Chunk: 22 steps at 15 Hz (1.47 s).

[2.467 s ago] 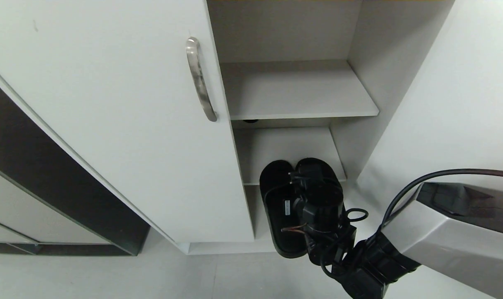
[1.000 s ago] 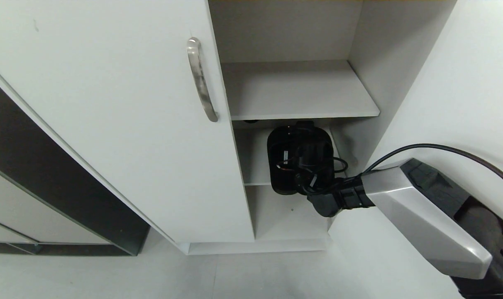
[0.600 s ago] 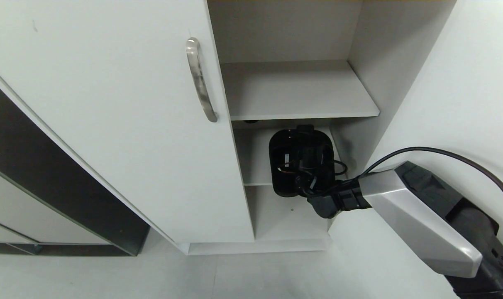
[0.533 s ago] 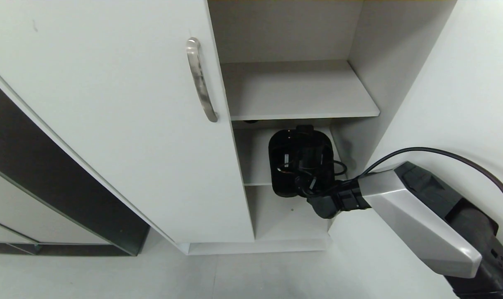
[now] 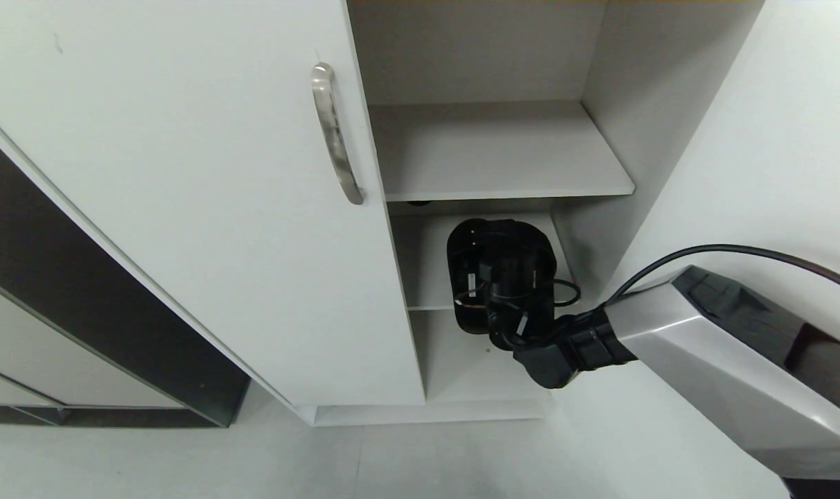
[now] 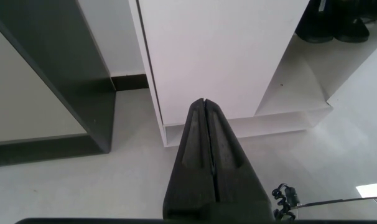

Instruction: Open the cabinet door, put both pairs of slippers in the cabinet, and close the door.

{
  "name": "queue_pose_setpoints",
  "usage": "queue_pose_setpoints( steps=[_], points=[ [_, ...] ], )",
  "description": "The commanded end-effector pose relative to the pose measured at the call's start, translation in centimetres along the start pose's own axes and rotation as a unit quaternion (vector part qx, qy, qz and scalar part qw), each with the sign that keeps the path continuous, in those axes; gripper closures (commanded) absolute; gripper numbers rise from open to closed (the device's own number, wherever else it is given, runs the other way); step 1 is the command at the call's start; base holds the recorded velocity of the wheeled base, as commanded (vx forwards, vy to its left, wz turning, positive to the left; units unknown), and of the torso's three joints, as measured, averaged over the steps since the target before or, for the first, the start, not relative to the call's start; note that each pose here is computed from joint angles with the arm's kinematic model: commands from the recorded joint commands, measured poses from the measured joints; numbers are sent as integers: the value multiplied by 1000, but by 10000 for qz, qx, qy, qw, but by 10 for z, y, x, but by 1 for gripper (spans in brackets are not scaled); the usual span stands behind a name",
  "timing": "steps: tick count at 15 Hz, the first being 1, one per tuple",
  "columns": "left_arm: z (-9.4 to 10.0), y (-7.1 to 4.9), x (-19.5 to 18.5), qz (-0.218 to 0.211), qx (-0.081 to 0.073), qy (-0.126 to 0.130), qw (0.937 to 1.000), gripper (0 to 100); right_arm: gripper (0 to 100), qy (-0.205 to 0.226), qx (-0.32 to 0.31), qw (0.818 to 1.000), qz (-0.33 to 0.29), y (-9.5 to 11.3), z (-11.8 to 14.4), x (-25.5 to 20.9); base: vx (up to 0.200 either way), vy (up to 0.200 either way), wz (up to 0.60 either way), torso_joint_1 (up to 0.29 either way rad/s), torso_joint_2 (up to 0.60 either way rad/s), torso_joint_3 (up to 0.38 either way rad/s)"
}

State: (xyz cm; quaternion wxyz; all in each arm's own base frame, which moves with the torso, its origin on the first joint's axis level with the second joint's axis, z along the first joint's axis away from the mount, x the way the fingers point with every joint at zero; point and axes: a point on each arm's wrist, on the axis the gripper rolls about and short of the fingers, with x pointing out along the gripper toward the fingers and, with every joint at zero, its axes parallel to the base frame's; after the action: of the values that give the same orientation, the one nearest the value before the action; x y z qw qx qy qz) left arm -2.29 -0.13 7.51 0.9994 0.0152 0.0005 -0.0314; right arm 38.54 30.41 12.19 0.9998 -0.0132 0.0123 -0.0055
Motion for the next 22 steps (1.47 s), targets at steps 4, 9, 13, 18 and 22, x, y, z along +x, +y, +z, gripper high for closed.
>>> queue_pose_setpoints(
  steps=[4, 9, 13, 18, 22],
  points=[
    [0, 0, 0, -1, 1, 6, 10000, 100, 0, -158, -43, 9990, 420, -41, 19, -103, 0, 0, 0, 0, 0, 0],
    [0, 0, 0, -1, 1, 6, 10000, 100, 0, -210, -12, 9976, 656, -49, 24, -121, -120, 0, 0, 1, 0, 3],
    [0, 0, 0, 7, -7, 6, 10000, 100, 0, -182, -38, 9977, 649, -48, 21, -121, -50, 0, 0, 1, 2, -1],
    [0, 0, 0, 7, -7, 6, 10000, 100, 0, -182, -31, 9977, 657, -47, 21, -121, 0, 0, 0, 0, 0, 0],
    [0, 0, 0, -1, -7, 6, 10000, 100, 0, -182, -23, 9975, 680, -46, 21, -122, 0, 0, 0, 4, 1, 73]
  ],
)
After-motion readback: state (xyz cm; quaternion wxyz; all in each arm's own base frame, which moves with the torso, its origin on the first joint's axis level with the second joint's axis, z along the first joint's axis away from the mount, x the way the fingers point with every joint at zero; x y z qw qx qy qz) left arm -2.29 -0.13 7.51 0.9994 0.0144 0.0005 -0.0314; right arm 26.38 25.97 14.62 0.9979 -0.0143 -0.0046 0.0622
